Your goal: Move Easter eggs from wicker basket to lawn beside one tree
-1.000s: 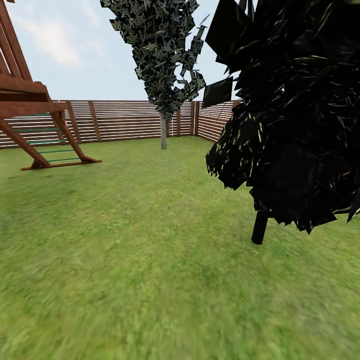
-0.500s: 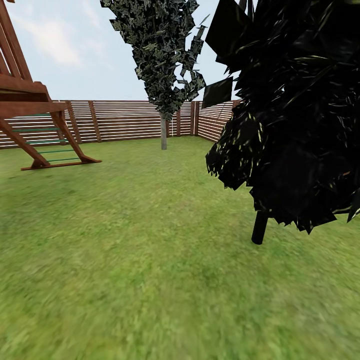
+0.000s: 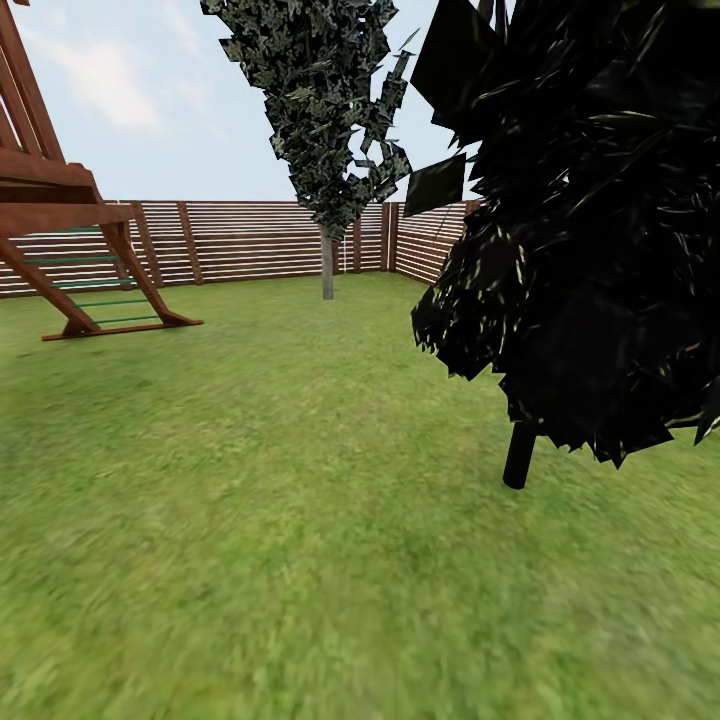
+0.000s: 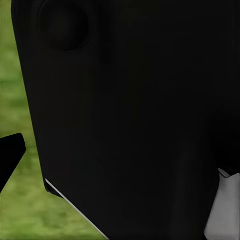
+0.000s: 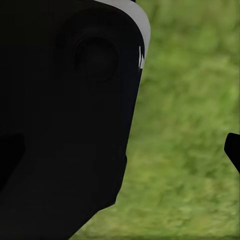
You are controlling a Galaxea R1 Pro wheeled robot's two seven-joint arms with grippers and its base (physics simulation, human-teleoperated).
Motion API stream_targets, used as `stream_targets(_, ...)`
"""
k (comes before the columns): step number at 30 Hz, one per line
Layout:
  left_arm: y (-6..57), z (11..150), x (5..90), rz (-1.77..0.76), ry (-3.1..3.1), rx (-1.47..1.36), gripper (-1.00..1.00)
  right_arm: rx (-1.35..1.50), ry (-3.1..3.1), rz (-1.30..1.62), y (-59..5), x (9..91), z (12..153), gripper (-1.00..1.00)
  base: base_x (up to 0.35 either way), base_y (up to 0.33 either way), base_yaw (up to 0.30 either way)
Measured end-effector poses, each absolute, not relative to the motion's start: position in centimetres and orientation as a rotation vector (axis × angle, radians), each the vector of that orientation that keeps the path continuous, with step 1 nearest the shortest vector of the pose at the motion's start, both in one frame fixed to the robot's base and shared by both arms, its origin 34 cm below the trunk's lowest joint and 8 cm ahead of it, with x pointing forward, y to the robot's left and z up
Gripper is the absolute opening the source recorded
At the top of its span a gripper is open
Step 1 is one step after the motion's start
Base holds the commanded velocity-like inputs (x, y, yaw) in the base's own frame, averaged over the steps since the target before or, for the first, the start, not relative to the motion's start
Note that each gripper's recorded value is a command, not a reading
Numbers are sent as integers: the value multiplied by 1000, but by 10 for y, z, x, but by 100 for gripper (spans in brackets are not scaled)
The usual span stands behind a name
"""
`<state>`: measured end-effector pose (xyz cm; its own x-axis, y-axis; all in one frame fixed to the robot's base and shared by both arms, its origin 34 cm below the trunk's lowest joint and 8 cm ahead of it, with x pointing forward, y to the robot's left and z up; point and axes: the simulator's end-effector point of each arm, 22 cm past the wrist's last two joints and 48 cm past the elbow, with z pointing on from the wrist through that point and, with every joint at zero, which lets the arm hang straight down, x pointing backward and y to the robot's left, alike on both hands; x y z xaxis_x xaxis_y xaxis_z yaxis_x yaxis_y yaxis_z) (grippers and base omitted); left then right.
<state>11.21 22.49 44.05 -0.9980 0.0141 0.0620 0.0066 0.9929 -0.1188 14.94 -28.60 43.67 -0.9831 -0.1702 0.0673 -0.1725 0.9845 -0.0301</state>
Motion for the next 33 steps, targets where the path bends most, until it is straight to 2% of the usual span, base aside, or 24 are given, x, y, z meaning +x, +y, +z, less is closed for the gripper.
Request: stream_targets(33, 225, 440, 112, 183, -3074, -16, 100, 265, -3065, 56, -286, 149, 437, 100, 0, 0, 0)
